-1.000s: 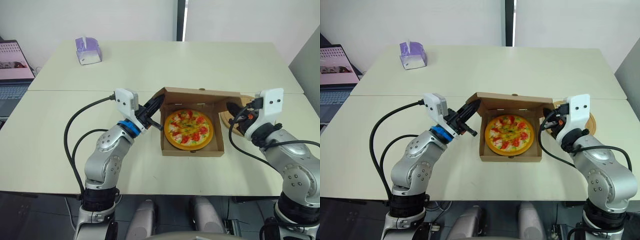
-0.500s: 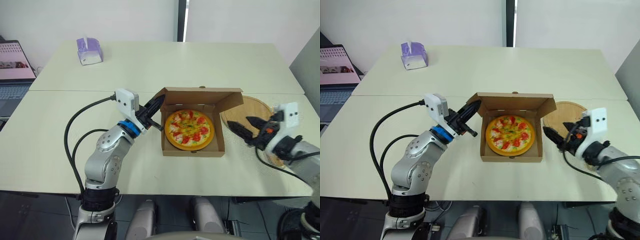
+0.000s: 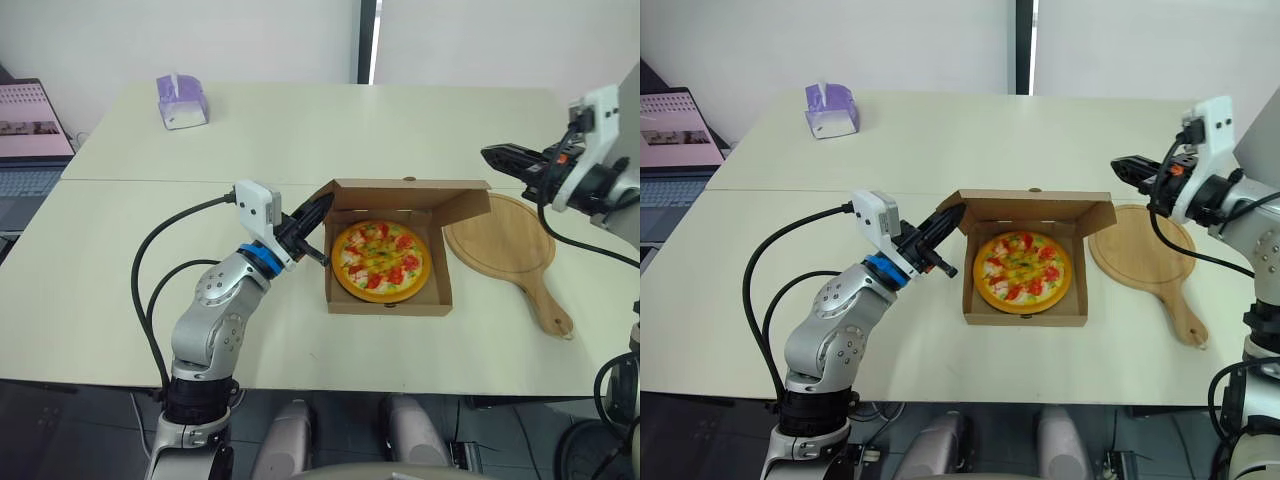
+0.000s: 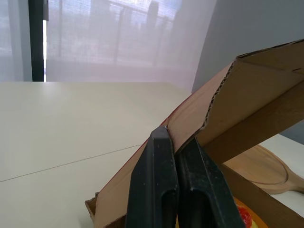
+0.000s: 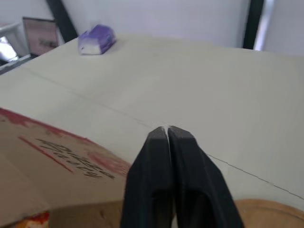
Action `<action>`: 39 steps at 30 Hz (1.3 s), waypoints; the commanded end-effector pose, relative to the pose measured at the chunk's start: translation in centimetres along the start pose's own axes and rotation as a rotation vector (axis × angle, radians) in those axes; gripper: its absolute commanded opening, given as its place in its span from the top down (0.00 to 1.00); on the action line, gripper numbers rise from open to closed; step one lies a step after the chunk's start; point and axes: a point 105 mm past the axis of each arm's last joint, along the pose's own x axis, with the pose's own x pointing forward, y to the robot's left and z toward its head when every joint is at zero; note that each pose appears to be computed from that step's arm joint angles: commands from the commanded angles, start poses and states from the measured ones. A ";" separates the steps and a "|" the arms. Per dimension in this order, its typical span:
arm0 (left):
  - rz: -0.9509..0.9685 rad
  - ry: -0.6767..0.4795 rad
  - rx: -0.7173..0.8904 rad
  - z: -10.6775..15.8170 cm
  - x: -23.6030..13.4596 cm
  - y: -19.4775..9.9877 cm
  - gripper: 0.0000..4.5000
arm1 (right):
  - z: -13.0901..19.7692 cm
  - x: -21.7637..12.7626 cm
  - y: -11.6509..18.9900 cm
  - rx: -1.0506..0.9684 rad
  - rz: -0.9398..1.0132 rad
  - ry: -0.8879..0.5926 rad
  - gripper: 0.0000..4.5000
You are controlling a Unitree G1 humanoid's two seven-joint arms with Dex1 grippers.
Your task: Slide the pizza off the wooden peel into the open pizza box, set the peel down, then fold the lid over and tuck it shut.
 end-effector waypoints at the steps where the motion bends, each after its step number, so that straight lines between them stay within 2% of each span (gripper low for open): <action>1: -0.025 0.026 0.000 -0.5 -0.1 -0.5 1.00 | 1.2 0.4 1.0 -0.099 0.103 0.027 1.00; 8: -0.115 0.105 -0.059 -1.1 -0.8 -1.0 1.00 | 0.8 0.8 1.8 -0.150 0.215 0.114 1.00; 11: -0.132 0.125 -0.066 -0.6 -1.3 -0.6 0.86 | 0.4 0.8 2.0 -0.162 0.239 0.137 1.00; 14: -0.187 0.135 -0.046 0.7 -2.2 -0.2 0.64 | 0.0 0.7 2.3 -0.169 0.261 0.156 1.00; 16: -0.289 0.203 -0.047 1.4 -3.7 0.1 0.50 | -0.3 0.6 2.5 -0.175 0.270 0.166 1.00; 20: -0.387 0.389 -0.040 4.0 -7.6 3.2 0.22 | -1.1 0.4 2.8 -0.196 0.290 0.195 1.00; 24: -0.330 0.422 0.029 7.0 -8.6 6.3 0.22 | -2.3 0.2 3.6 -0.223 0.321 0.230 1.00; 28: -0.285 0.413 0.099 7.8 -8.2 8.0 0.22 | -3.1 0.2 4.4 -0.234 0.348 0.247 1.00; 30: -0.282 0.440 0.156 7.2 -7.9 8.3 0.22 | -3.3 0.2 4.7 -0.232 0.354 0.248 1.00; 33: -0.308 0.509 0.365 5.3 -7.4 8.7 0.22 | -3.1 0.2 4.6 -0.237 0.344 0.239 1.00; 37: -0.338 0.476 0.481 4.3 -6.0 8.5 0.22 | -2.3 0.3 4.3 -0.246 0.328 0.221 1.00; 39: -0.351 0.436 0.494 4.1 -5.1 8.0 0.14 | -1.9 0.4 4.1 -0.249 0.315 0.207 1.00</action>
